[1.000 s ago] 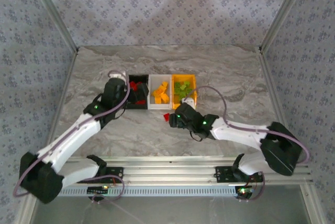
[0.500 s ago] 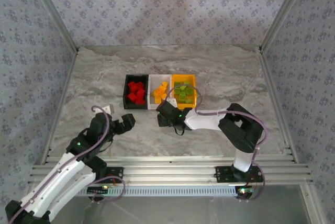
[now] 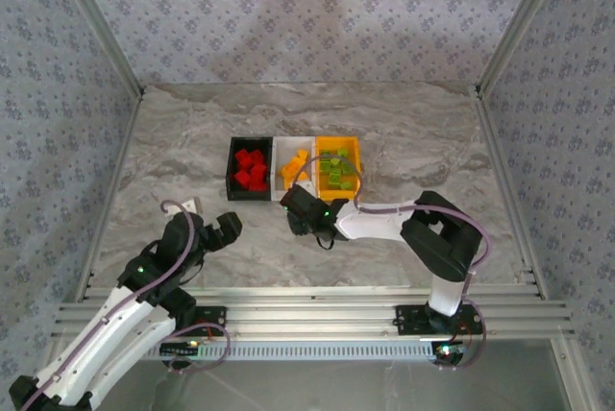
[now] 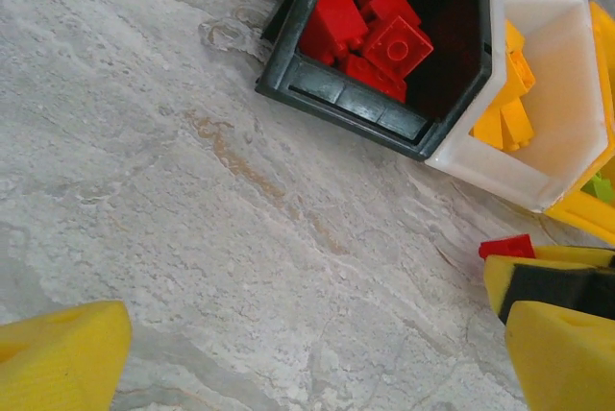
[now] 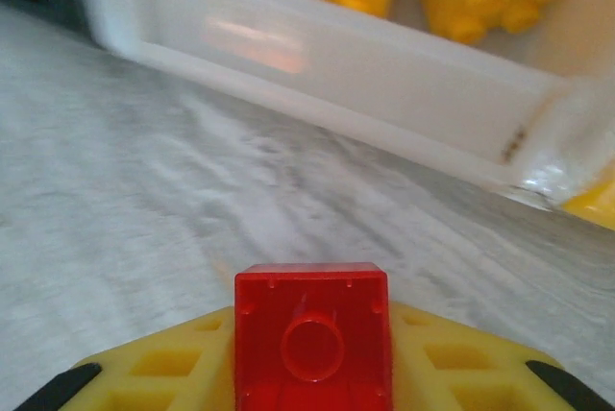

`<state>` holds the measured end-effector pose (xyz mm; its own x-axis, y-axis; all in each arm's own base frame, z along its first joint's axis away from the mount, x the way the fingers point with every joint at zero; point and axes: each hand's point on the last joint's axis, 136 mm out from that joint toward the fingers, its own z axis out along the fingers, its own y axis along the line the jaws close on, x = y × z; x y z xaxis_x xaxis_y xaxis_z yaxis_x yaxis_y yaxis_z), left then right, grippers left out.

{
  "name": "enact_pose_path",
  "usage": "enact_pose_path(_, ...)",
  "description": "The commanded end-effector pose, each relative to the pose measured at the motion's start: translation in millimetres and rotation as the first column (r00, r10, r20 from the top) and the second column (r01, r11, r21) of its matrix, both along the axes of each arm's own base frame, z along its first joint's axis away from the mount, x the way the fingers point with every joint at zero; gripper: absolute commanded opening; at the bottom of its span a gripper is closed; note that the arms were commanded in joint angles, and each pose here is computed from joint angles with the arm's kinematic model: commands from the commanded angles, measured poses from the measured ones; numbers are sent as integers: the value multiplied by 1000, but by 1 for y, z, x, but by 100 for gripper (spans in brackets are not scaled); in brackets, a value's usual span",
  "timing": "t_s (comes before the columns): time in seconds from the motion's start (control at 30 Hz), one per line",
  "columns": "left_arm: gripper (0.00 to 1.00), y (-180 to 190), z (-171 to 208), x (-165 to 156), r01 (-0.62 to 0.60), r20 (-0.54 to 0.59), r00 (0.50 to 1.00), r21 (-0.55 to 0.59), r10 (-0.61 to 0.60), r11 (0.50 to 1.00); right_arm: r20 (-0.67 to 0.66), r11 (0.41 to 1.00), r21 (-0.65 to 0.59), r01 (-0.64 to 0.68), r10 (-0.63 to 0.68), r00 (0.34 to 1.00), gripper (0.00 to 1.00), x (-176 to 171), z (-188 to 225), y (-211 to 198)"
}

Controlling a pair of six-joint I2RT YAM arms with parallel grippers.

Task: Sort the legos into containers by color

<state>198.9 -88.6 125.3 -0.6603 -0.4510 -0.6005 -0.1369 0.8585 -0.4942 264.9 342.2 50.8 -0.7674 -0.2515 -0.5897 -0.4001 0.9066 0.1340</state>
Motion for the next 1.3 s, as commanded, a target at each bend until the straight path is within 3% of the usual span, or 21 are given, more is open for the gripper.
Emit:
enact_pose_path(0.0, 99, 9, -5, -5, -37, -7, 999, 13, 37, 999, 83, 985, 140, -101, 90, 992, 37, 3, 65, 36)
enact_pose_path(0.23, 99, 9, -3, -7, -37, 7, 999, -16, 37, 999, 130, 969, 207, -132, 107, 986, 38, 48, 106, 86)
enact_pose_path(0.57, 100, 7, 1, -10, -27, -2, 1000, -26, 27, 999, 142, 971, 237, -39, 5, 990, 43, 133, 110, 110)
enact_pose_path(0.63, 100, 8, 3, -10, -26, 2, 1000, -27, 26, 999, 141, 972, 235, -25, -8, 990, 49, 144, 110, 110)
enact_pose_path(0.7, 100, 8, 4, -10, -26, 3, 1000, -27, 26, 999, 157, 969, 245, -31, -8, 988, 66, 150, 116, 111)
enact_pose_path(0.8, 100, 7, 7, -9, -24, 13, 1000, -31, 25, 999, 206, 961, 270, -56, -1, 979, 76, 149, 141, 111)
enact_pose_path(1.07, 100, 6, 37, 3, -29, 94, 995, -34, 32, 999, 391, 931, 352, -100, -48, 919, 81, 100, 222, 63)
enact_pose_path(1.27, 100, 18, 58, 25, -118, 154, 982, 58, 108, 991, 401, 942, 336, -2, -141, 905, 89, 59, 214, -10)
